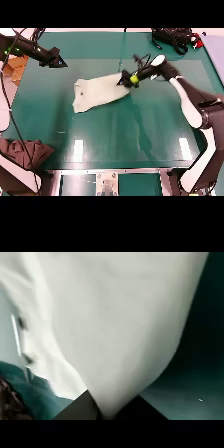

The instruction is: Fold the shirts.

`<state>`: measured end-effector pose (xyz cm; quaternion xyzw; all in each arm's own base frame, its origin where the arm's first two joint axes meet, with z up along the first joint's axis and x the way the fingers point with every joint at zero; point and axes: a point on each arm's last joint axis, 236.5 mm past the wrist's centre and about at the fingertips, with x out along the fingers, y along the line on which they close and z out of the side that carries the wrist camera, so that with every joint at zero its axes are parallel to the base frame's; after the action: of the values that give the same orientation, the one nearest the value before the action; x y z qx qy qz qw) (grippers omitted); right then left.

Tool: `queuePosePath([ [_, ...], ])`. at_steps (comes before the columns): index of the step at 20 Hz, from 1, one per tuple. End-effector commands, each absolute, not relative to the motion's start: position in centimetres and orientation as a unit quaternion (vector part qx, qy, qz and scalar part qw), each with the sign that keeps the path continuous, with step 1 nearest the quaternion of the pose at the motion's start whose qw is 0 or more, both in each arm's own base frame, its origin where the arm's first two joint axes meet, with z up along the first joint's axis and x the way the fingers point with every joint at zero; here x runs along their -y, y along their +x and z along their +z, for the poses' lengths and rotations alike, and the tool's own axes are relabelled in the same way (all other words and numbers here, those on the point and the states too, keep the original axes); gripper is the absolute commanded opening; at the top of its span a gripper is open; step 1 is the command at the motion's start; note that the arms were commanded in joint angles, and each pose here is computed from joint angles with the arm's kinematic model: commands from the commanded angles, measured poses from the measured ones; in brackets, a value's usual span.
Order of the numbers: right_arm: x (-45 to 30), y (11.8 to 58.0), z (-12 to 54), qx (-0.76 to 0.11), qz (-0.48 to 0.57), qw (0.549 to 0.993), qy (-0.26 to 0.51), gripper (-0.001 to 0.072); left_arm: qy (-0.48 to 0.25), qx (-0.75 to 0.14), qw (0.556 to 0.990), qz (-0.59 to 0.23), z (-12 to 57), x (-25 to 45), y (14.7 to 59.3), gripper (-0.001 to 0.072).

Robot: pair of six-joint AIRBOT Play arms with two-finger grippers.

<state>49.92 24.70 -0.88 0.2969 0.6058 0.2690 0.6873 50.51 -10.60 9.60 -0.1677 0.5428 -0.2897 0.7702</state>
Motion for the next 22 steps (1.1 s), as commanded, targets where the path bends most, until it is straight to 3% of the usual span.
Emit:
queuePosePath([
  [1,-20.0,52.4,8.1,-0.541,0.277,0.729,0.314,0.0017,-0.167,-0.546,0.768,-0.291,9.6,10.6,50.3,0.0025],
  [7,-0.3,53.3,17.8,-0.425,0.155,0.804,0.386,0.0017,-0.165,-0.555,0.760,-0.295,9.5,10.7,49.7,0.0025],
  [13,18.2,46.4,21.8,-0.342,0.009,0.832,0.436,0.0017,-0.165,-0.555,0.760,-0.295,9.5,10.7,49.7,0.0025],
  [18,26.5,37.0,20.4,-0.376,-0.138,0.803,0.441,0.0017,-0.165,-0.555,0.760,-0.295,9.5,10.7,49.7,0.0025],
  [22,27.9,29.5,16.7,-0.477,-0.247,0.725,0.431,0.0017,-0.164,-0.561,0.755,-0.298,9.4,10.7,49.3,0.0025],
])
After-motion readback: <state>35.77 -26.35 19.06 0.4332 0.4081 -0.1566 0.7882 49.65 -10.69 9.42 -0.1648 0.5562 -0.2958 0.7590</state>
